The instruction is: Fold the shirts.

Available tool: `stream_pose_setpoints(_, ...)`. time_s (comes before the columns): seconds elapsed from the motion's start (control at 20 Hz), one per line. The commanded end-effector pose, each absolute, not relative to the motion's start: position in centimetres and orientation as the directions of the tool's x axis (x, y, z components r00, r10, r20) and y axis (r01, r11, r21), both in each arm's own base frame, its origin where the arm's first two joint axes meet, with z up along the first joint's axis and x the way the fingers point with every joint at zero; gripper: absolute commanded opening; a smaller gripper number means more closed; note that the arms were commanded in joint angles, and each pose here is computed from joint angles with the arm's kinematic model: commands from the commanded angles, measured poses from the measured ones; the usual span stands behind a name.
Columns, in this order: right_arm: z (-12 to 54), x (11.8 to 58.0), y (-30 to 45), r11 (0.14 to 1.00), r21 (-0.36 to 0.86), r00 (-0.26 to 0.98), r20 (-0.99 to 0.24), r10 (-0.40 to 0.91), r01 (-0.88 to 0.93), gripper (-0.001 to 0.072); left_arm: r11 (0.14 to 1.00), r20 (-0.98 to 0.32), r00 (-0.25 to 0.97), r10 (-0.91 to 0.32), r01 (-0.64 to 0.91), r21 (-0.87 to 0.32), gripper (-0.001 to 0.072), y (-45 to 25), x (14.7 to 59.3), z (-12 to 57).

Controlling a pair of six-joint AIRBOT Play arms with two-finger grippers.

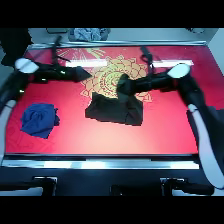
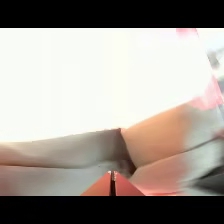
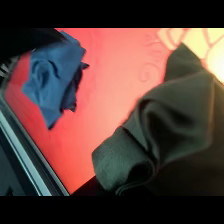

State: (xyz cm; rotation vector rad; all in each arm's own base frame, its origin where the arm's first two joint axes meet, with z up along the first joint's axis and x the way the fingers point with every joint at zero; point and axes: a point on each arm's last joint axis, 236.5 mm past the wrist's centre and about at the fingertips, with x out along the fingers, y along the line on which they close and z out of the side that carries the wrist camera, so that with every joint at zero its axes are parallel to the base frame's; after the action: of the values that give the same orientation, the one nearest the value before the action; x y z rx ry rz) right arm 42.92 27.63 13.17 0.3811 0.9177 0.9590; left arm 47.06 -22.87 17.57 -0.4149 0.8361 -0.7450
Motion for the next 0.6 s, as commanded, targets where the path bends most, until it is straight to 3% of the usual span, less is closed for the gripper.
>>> stream_pose_setpoints(0.0, 8.4, 45.1, 35.3, 0.525, 0.717, 0.285, -0.441, 0.851, -0.458, 0.0063, 0.770, -0.515, 0.581, -0.631, 0.390, -0.505, 0.0032, -15.0, 45.8, 22.8)
stream_pose_setpoints(0.05, 6.8, 45.2, 36.6, 0.526, 0.732, 0.282, -0.445, 0.850, -0.433, 0.0180, 0.775, -0.510, 0.591, -0.626, 0.391, -0.497, 0.0033, -14.4, 45.2, 23.6)
stream_pose_setpoints(0.1, 5.2, 45.1, 37.6, 0.530, 0.738, 0.270, -0.456, 0.848, -0.417, 0.0417, 0.776, -0.506, 0.596, -0.623, 0.395, -0.491, 0.0033, -14.1, 44.8, 24.2)
stream_pose_setpoints(0.15, 4.2, 45.1, 38.0, 0.538, 0.737, 0.270, -0.465, 0.843, -0.409, 0.0604, 0.779, -0.505, 0.600, -0.621, 0.398, -0.484, 0.0033, -14.1, 44.6, 24.5)
stream_pose_setpoints(0.2, 3.8, 45.3, 37.8, 0.547, 0.731, 0.275, -0.472, 0.837, -0.409, 0.0655, 0.779, -0.505, 0.599, -0.621, 0.400, -0.483, 0.0033, -14.1, 44.5, 24.5)
stream_pose_setpoints(0.4, 5.9, 49.5, 28.9, 0.664, 0.612, 0.405, -0.527, 0.747, -0.430, 0.0653, 0.777, -0.524, 0.578, -0.625, 0.395, -0.490, 0.0033, -14.3, 44.2, 23.6)
stream_pose_setpoints(0.55, 4.1, 48.8, 16.4, 0.832, 0.418, 0.386, -0.745, 0.544, -0.364, 0.0651, 0.780, -0.544, 0.563, -0.622, 0.385, -0.494, 0.0034, -14.2, 44.1, 22.2)
